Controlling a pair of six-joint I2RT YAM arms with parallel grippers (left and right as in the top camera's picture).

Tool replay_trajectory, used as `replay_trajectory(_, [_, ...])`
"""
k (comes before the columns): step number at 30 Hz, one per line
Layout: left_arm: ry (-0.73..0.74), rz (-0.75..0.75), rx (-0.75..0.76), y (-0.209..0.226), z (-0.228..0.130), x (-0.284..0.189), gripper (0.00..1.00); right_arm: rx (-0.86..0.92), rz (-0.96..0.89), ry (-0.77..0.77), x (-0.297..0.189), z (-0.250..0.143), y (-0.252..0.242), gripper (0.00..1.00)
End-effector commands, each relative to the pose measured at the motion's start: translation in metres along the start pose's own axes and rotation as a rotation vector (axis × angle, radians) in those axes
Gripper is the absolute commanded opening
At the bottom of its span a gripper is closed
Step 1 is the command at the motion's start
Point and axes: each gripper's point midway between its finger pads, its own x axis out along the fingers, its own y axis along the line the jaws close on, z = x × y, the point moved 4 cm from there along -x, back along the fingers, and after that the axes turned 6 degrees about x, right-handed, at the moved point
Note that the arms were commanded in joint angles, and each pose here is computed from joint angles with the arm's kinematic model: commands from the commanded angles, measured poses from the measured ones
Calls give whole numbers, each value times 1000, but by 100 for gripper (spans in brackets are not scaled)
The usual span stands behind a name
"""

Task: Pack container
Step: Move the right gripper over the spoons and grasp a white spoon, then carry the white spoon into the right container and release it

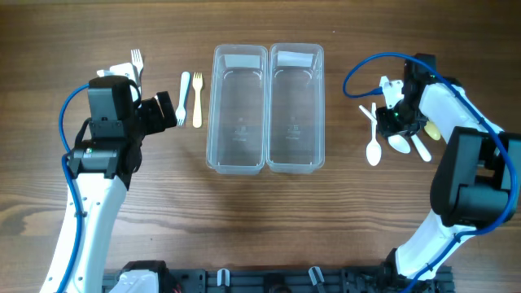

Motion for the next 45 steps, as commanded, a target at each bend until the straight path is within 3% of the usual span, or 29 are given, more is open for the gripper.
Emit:
replay_trajectory(1, [-16, 16, 14, 3, 7, -2, 100, 34, -27, -20, 0, 7, -7, 37])
replay_trajectory(8, [-16, 16, 14, 3, 7, -2, 100, 56, -53, 20, 14, 2, -10, 39])
replay_trajectory(19, [-16, 16, 14, 3, 7, -2, 100, 82, -66, 26, 18, 2, -12, 20])
replay_trajectory(20, [-16, 16, 14, 3, 7, -2, 100, 82, -66, 31, 18, 1, -12, 11])
replay_trajectory(22, [-16, 16, 14, 3, 7, -2, 100, 82, -66, 34, 17, 1, -12, 4])
replay_trajectory(28, [-16, 16, 14, 3, 7, -2, 100, 137, -166, 27, 3, 2, -25, 4])
replay_trajectory(34, [-16, 16, 14, 3, 7, -2, 100, 181, -162, -156, -68, 34, -24, 4])
replay_trajectory(39, [-16, 16, 14, 3, 7, -2, 100, 232, 83, -403, -161, 63, 20, 4])
replay_trajectory(45, [-16, 16, 14, 3, 7, -2, 100, 282, 325, -533, -214, 71, 76, 4])
